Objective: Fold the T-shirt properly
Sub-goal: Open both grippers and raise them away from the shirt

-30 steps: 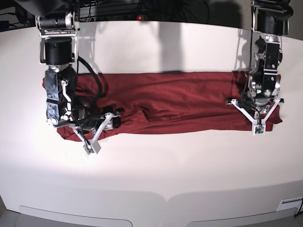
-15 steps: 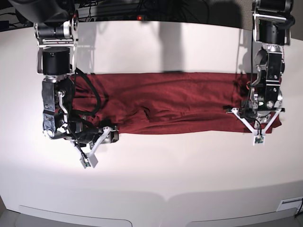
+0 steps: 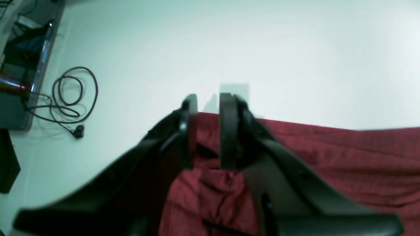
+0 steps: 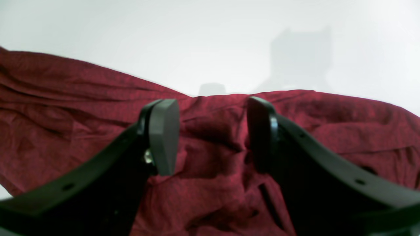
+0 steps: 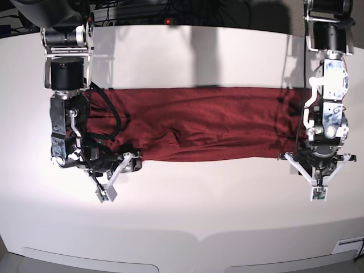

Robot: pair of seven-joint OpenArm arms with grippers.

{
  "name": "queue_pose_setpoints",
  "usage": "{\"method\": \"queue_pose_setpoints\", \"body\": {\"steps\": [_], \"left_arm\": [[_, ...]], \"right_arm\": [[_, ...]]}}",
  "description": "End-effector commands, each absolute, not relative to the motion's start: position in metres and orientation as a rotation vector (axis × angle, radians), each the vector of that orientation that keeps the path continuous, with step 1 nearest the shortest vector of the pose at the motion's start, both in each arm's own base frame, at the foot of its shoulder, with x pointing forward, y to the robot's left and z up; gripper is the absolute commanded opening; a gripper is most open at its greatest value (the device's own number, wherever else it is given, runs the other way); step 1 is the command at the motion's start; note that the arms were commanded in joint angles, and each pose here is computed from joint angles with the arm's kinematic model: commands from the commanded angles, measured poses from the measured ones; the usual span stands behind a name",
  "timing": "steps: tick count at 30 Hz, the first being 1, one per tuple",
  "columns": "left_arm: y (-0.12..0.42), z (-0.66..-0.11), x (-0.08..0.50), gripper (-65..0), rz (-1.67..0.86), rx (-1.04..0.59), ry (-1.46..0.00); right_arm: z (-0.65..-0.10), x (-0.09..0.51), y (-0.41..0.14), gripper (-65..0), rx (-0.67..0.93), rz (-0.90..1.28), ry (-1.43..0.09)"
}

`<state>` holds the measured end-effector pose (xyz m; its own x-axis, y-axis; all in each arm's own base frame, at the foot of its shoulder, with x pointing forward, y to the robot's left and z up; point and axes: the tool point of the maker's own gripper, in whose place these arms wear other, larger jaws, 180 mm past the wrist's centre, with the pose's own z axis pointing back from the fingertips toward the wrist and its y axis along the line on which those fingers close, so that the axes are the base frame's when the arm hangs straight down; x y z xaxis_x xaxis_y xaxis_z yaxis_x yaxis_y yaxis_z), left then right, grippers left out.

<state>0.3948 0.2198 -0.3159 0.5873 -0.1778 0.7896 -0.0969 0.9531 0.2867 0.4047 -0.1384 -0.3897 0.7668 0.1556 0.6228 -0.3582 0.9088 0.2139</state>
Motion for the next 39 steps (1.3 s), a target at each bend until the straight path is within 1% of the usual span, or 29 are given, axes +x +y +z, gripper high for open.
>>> {"method": "queue_pose_setpoints", "body": {"steps": [1,2,3,6,7,10,13,17,20,24,27,30,34,37,39], "left_arm": [[0.224,-0.296,0.404,-52.5,-0.043,0.337,-1.009],[0.224,-0.296,0.404,-49.4,-0.043,0.337,-1.009],[0.224,-0.296,0.404,-44.3,-0.043,0.337,-1.009],[0.226,-0.295,0.404,-22.6,-0.047,0.35,-1.009],[0.228,-0.294,0.404,-19.0,-0.052,0.367,-1.009],[0.233,-0.292,0.404,-19.5,-0.061,0.406,-1.009],[0.236,-0.291,0.403,-19.5,-0.068,0.438,-1.003],[0.252,-0.296,0.392,-19.5,-0.069,0.534,-0.915],[0.256,-0.294,0.391,-19.5,-0.073,0.566,-0.91],[0.254,-0.288,0.397,-19.5,-0.088,0.57,-0.957],[0.246,-0.292,0.398,-19.5,-0.073,0.5,-0.964],[0.24,-0.298,0.397,-19.5,-0.054,0.44,-0.949],[0.242,-0.304,0.394,-19.5,-0.127,0.434,-0.9],[0.264,-0.299,0.393,-19.5,-0.154,0.48,-0.889],[0.281,-0.298,0.391,-19.5,-0.156,0.478,-0.876]], "right_arm": [[-0.369,0.42,-0.139,-31.6,0.335,0.295,-0.701],[-0.369,0.42,-0.139,-31.6,0.334,0.295,-0.699],[-0.369,0.42,-0.139,-31.6,0.335,0.295,-0.7],[-0.369,0.42,-0.138,-31.6,0.337,0.304,-0.701],[-0.369,0.419,-0.136,-31.6,0.341,0.318,-0.702],[-0.365,0.416,-0.127,-31.6,0.375,0.398,-0.722],[-0.356,0.419,-0.121,-31.7,0.421,0.398,-0.773],[-0.348,0.418,-0.121,-31.9,0.418,0.401,-0.851],[-0.336,0.409,-0.115,-31.9,0.413,0.428,-0.91],[-0.316,0.383,-0.105,-31.9,0.367,0.515,-0.965],[-0.301,0.356,-0.095,-31.9,0.342,0.578,-1.005],[-0.299,0.323,-0.086,-31.9,0.339,0.619,-0.994],[-0.315,0.275,-0.082,-31.9,0.325,0.652,-0.89],[-0.316,0.243,-0.079,-31.9,0.326,0.679,-0.854],[-0.313,0.223,-0.076,-31.9,0.334,0.697,-0.843]]}}
